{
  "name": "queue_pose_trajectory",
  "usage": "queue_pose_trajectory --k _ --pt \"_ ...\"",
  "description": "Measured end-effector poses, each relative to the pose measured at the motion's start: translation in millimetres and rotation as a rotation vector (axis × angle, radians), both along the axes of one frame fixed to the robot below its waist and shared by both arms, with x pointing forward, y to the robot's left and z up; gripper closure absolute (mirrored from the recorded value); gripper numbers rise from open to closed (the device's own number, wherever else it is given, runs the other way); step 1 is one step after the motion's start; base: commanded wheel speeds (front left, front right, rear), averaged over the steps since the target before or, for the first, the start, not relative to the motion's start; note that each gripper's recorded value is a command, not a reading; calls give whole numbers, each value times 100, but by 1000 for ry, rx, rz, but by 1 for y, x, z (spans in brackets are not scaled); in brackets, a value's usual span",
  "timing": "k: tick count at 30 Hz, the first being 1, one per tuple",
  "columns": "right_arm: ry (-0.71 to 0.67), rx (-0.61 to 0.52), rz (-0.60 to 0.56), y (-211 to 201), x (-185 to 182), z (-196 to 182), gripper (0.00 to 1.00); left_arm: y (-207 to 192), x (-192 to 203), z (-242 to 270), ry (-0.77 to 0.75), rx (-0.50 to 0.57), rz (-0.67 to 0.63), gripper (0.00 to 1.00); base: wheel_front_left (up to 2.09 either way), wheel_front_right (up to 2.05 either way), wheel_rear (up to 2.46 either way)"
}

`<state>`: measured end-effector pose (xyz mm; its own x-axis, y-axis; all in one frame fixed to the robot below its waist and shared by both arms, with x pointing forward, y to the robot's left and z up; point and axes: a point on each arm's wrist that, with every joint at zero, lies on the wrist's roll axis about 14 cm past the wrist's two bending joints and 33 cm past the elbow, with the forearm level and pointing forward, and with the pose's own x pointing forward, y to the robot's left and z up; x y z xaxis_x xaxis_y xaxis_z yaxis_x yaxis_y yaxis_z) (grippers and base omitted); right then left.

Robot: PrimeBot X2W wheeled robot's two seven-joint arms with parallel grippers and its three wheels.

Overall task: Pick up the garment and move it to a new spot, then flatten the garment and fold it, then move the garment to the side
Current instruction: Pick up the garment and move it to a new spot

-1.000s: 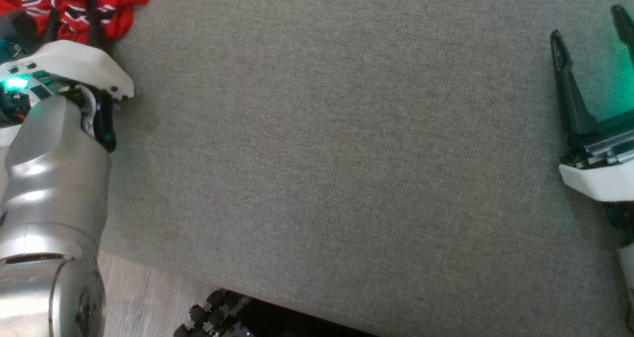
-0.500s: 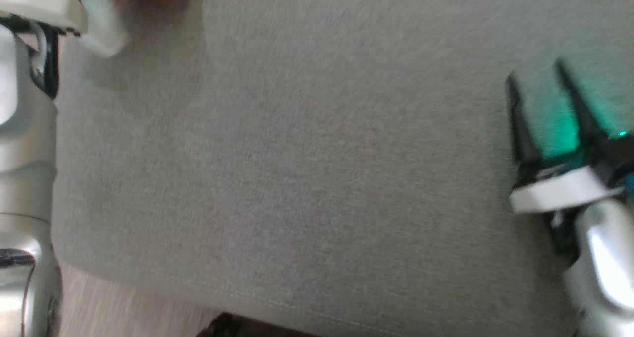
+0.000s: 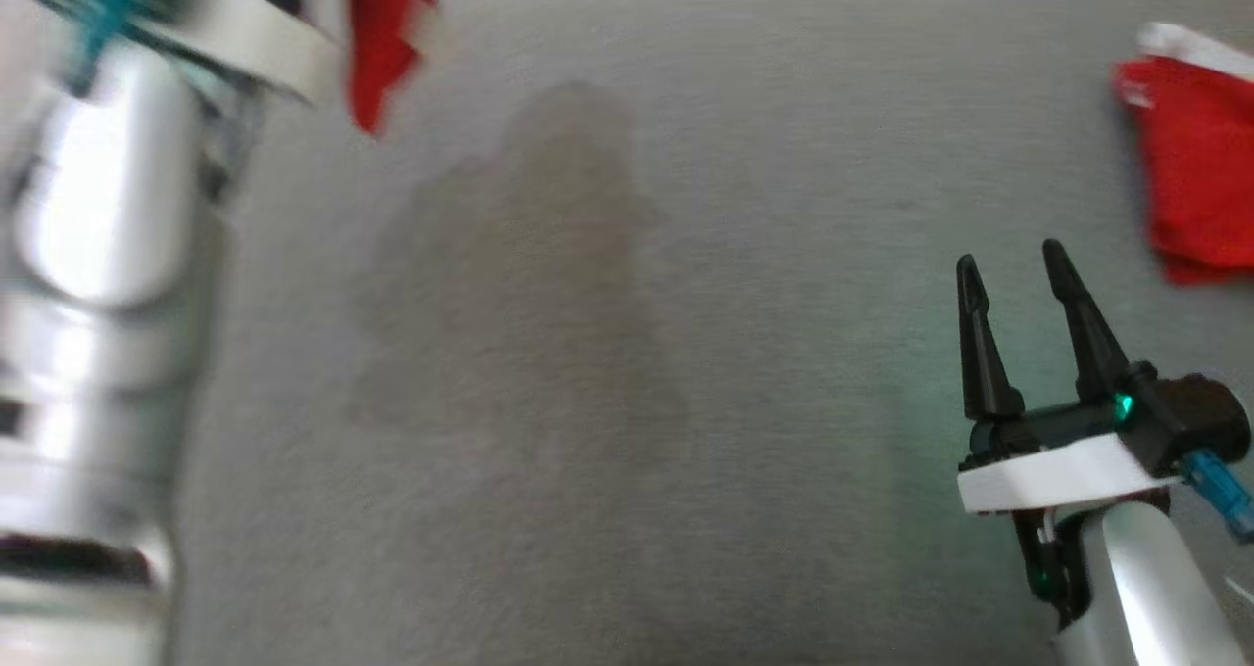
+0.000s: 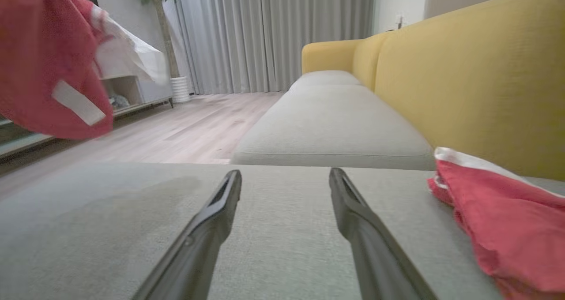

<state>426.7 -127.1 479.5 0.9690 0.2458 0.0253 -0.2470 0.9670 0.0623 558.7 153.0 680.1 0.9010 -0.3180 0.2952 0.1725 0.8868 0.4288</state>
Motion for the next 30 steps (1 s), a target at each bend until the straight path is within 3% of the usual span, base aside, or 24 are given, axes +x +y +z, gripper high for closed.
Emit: queue_pose_trajectory --k 5,11,12,15,19,24,30 --pt "-49 5 -118 -36 -21 21 0 -107 -27 -69 174 -65 -239 100 0 0 0" --pt "-71 -5 -216 -68 -39 31 0 -202 -107 -204 551 -107 -463 100 0 0 0" --pt "-61 -4 -242 -76 -43 29 0 -225 -145 -238 664 -125 -544 0 0 0 0" --pt "-39 -5 -271 -84 -48 22 0 -237 -184 -267 777 -176 -602 0 0 0 0" --pt "-28 8 -270 -82 -51 18 0 -230 -186 -256 746 -250 -560 0 0 0 0" --pt "-12 51 -243 -68 -60 13 0 -189 -168 -203 565 -395 -378 0 0 0 0" --pt "32 66 -171 -43 -73 0 0 -97 -189 -204 494 -465 -63 0 0 0 0"
